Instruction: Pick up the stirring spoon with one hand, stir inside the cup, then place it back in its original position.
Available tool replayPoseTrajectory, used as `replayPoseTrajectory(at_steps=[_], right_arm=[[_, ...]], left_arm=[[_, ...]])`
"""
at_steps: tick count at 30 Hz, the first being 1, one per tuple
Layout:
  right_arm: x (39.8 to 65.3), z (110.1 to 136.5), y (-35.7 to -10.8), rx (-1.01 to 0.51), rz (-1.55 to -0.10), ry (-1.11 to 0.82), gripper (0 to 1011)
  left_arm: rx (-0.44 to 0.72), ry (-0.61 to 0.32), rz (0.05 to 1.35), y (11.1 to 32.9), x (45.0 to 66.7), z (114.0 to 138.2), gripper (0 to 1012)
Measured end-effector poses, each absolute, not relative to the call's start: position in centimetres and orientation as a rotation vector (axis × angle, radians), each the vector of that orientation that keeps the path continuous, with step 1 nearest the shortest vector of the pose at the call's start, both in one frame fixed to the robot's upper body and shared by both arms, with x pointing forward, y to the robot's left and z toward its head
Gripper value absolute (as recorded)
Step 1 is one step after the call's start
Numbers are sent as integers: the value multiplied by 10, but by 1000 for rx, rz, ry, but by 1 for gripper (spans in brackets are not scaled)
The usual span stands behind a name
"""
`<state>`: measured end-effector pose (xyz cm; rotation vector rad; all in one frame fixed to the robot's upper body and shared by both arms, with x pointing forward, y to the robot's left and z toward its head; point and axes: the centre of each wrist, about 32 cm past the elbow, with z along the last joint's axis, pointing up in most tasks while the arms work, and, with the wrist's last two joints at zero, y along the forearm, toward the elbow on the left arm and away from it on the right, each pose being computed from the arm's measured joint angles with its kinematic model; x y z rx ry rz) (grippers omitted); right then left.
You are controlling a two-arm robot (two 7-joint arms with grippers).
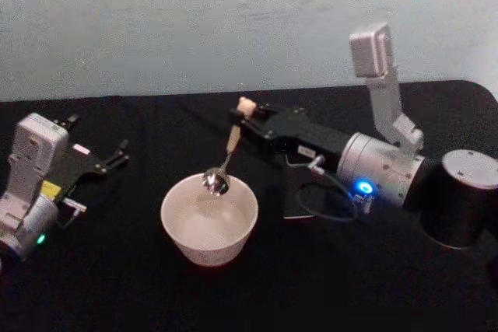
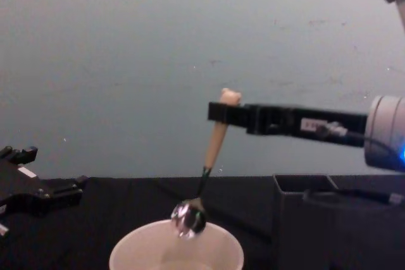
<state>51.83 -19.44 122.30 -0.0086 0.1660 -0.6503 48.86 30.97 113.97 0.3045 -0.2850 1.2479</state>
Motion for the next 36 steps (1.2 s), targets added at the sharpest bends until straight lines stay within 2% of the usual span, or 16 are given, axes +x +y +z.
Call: replayPoseTrajectory(at_steps=[17,36], right_arm=[[518,1249,-222,67,-816,217,212],[512,1265,-249,133,-878,240,212]], left_arm=[[304,-285,1248,310,489,1140,1001],[304,-285,1248,310,489,1140,1001]])
